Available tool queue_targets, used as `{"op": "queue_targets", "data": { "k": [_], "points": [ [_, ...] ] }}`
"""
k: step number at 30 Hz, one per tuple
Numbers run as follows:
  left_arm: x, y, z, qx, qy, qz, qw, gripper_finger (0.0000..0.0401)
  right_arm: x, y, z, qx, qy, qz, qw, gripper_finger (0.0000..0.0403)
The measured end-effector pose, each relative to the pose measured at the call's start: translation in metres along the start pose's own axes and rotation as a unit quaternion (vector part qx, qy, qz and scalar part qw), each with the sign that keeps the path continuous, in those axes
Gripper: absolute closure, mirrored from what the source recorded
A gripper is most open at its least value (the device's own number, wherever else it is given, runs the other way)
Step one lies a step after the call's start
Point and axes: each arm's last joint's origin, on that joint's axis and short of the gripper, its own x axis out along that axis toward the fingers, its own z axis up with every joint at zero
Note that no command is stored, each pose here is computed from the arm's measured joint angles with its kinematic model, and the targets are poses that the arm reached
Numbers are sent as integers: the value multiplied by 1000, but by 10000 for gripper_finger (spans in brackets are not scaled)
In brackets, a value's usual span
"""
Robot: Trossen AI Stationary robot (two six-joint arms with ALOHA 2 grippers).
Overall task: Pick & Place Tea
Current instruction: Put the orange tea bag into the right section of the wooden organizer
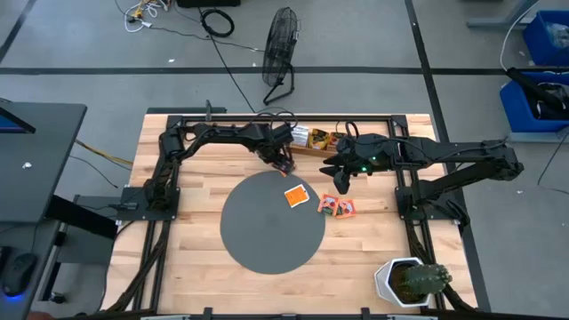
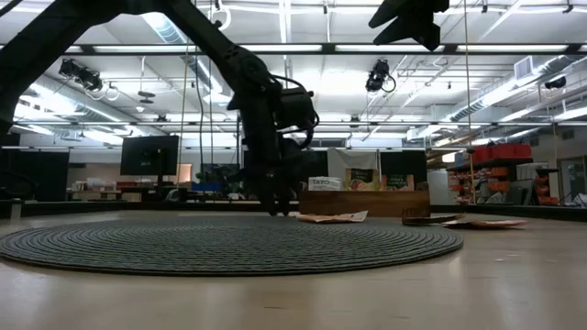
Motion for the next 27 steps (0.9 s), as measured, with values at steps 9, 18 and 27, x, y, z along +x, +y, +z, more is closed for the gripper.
{"op": "queue_targets", "data": {
  "k": [9,18,27],
  "points": [
    [4,3,-6,36,19,0,999,392,0,0,0,0,-1,-3,1000,240],
    [-12,1,-12,85,39,-22,995,399,0,0,0,0,0,-4,1000,240],
    [-58,0,-9,118,-13,-23,993,400,0,-2,0,0,-6,-22,1000,240]
  ]
}}
